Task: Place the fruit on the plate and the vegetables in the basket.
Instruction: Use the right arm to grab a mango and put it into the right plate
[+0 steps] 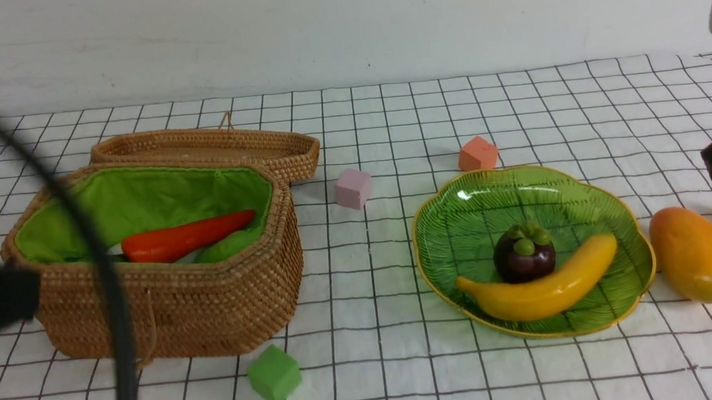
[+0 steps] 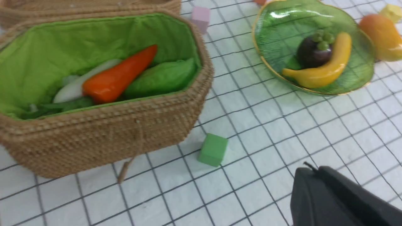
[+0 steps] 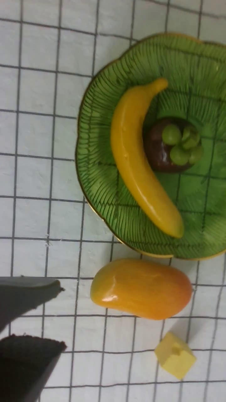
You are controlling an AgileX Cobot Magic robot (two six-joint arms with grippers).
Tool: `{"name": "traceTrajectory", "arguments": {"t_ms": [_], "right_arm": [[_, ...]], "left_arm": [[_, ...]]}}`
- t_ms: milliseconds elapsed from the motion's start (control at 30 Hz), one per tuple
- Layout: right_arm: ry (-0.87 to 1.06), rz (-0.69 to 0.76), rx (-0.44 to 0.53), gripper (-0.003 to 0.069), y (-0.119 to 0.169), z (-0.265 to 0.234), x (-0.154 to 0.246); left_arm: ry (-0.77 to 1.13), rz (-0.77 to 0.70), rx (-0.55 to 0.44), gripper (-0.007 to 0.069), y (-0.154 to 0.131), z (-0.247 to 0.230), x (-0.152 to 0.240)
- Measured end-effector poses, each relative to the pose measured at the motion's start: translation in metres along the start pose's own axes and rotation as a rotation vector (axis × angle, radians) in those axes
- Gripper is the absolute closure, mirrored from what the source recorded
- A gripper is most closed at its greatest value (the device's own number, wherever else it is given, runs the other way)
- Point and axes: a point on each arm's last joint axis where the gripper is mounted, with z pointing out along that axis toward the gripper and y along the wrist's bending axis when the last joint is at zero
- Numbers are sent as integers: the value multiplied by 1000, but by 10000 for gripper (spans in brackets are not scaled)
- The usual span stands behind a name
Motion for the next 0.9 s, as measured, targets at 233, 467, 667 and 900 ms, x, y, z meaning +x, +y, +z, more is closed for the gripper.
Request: {"name": "traceTrajectory", "arguments": {"t_ms": [233,467,667,900], "right_arm": [[114,192,-63,403,-47,78,-16],[192,260,-86,229,-78,139,-13],[153,261,-83,8,-85,179,-14],[192,293,-104,14,-85,217,-5]], "left_arm": [[-161,155,152,638,-22,-17,67],[-285,146,208,638,-28,-24,62],[-312,124,201,638,-27,-22,58],[-299,122,211,638,-28,-21,59]]}}
